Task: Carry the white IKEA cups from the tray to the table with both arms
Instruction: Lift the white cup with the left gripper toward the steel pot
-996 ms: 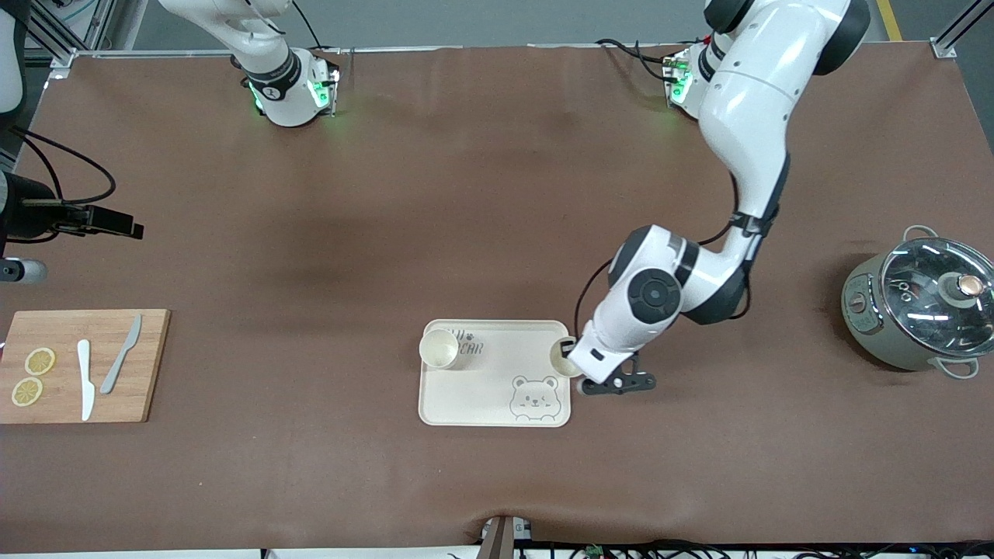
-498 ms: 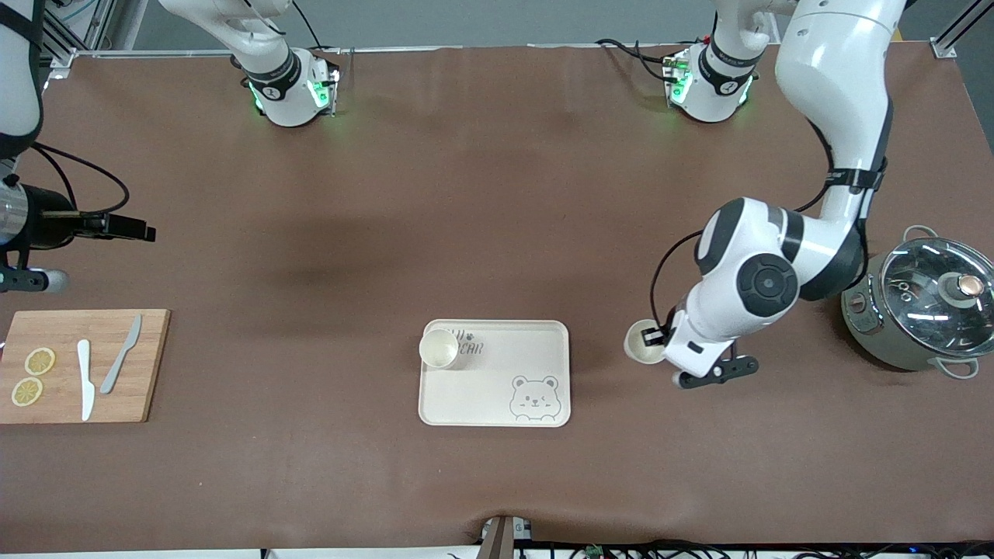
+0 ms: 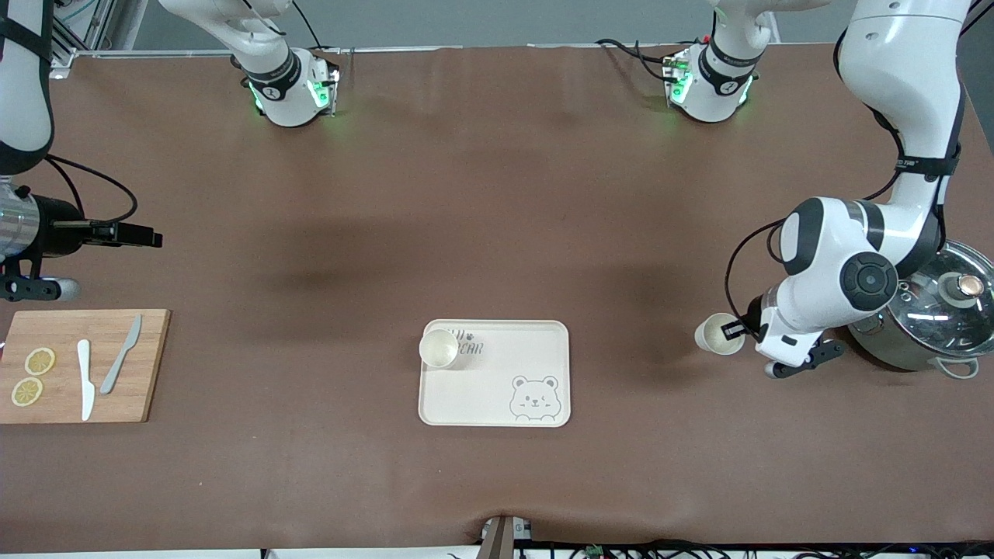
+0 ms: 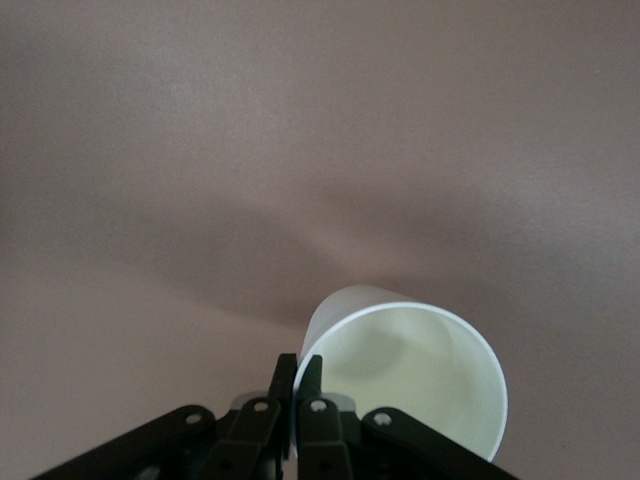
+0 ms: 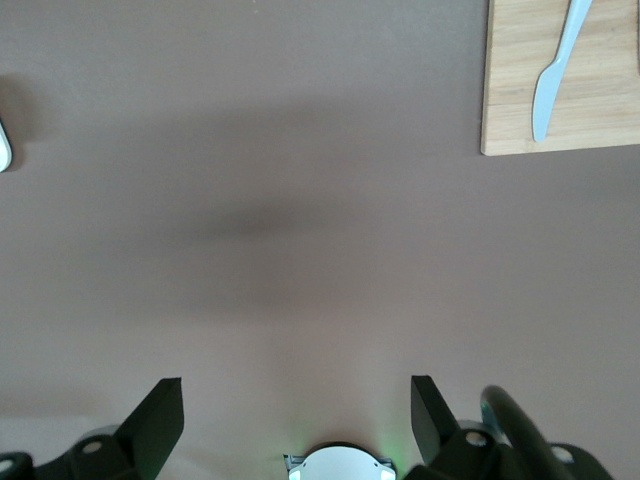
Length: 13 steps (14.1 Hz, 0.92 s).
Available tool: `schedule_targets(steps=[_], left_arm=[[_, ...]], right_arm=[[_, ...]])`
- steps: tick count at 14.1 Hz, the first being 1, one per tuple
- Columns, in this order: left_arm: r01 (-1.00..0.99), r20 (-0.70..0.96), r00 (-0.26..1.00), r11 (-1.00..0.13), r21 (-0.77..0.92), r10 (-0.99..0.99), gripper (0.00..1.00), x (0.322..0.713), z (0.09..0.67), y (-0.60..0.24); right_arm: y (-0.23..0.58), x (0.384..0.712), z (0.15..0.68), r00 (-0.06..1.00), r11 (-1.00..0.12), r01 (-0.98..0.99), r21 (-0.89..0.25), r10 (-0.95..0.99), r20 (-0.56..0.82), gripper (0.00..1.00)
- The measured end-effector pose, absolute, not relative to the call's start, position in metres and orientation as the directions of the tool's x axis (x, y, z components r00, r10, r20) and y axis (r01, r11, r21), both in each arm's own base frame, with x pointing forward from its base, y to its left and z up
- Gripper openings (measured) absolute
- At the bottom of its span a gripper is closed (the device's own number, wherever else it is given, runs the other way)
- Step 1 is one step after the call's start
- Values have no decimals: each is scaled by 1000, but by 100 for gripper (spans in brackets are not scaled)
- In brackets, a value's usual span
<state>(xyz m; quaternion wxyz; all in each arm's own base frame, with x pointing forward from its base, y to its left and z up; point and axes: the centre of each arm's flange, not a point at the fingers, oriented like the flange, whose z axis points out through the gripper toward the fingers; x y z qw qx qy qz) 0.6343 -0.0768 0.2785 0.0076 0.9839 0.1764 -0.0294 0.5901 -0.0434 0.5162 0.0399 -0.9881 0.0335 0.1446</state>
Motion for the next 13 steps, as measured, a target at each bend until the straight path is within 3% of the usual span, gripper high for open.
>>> schedule_targets(steps=[9, 11, 13], left_arm=[[321, -61, 946, -947, 13, 319, 4, 609, 237, -61], [326, -62, 944, -945, 13, 324, 16, 609, 236, -58], [325, -60, 944, -946, 14, 324, 37, 609, 237, -58]], right_arm=[[-20, 600, 530, 975, -997, -54, -60, -39, -220, 100], [-25, 604, 534, 981, -996, -60, -59, -48, -186, 100], [-23, 610, 533, 987, -997, -56, -59, -46, -154, 100]])
